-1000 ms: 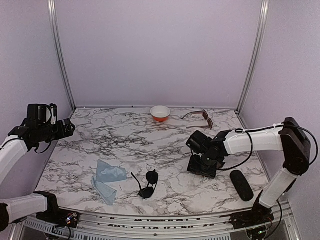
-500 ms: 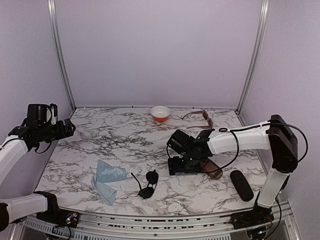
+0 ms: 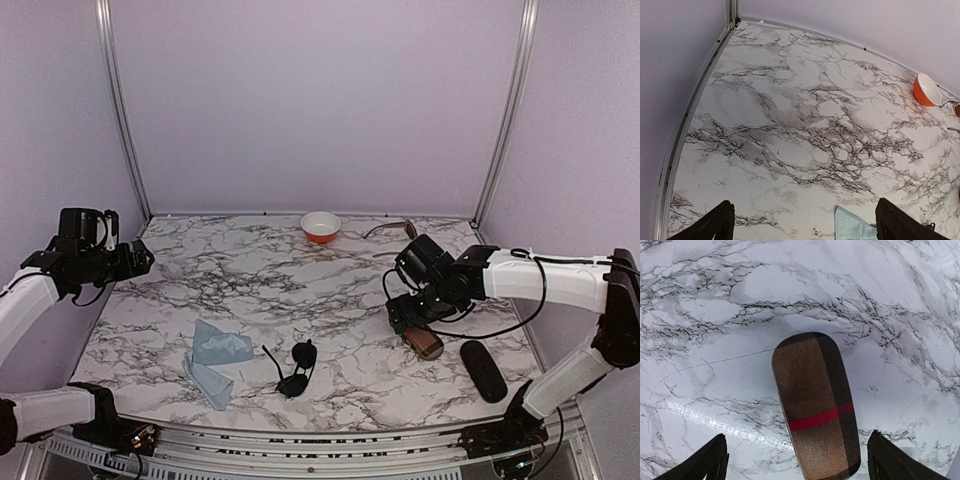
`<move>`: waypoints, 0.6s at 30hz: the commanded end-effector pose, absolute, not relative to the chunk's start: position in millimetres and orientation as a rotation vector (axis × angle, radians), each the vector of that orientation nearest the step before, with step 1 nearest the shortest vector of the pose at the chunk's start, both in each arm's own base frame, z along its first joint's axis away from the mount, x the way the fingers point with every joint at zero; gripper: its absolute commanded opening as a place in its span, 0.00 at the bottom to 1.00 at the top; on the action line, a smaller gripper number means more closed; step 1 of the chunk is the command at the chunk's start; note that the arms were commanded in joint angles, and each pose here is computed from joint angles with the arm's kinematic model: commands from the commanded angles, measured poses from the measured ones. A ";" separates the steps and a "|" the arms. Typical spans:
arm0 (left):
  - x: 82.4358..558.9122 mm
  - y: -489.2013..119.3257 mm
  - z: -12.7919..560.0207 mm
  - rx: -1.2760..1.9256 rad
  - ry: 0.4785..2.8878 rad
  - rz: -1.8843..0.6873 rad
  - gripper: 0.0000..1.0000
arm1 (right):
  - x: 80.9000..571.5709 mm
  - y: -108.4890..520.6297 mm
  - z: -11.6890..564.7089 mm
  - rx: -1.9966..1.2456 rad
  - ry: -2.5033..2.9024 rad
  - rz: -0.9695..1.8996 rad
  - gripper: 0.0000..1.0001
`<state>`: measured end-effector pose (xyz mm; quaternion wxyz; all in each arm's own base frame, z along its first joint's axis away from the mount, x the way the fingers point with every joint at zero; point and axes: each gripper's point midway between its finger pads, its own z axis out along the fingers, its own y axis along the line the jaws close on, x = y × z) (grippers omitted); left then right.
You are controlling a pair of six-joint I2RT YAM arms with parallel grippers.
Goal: Organize the sunglasses
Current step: Move the sunglasses case to the center of the board.
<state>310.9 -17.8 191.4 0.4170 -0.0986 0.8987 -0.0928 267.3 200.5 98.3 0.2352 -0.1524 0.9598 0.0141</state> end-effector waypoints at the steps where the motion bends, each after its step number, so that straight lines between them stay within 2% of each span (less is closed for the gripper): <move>1: 311.7 -18.9 182.8 -0.251 2.289 -0.244 0.99 | 262.8 200.8 83.5 -0.465 2.677 0.090 0.94; 18: 312.3 -19.3 176.4 -0.254 2.310 -0.244 0.99 | 259.3 165.4 23.7 -0.399 2.809 -0.103 0.93</move>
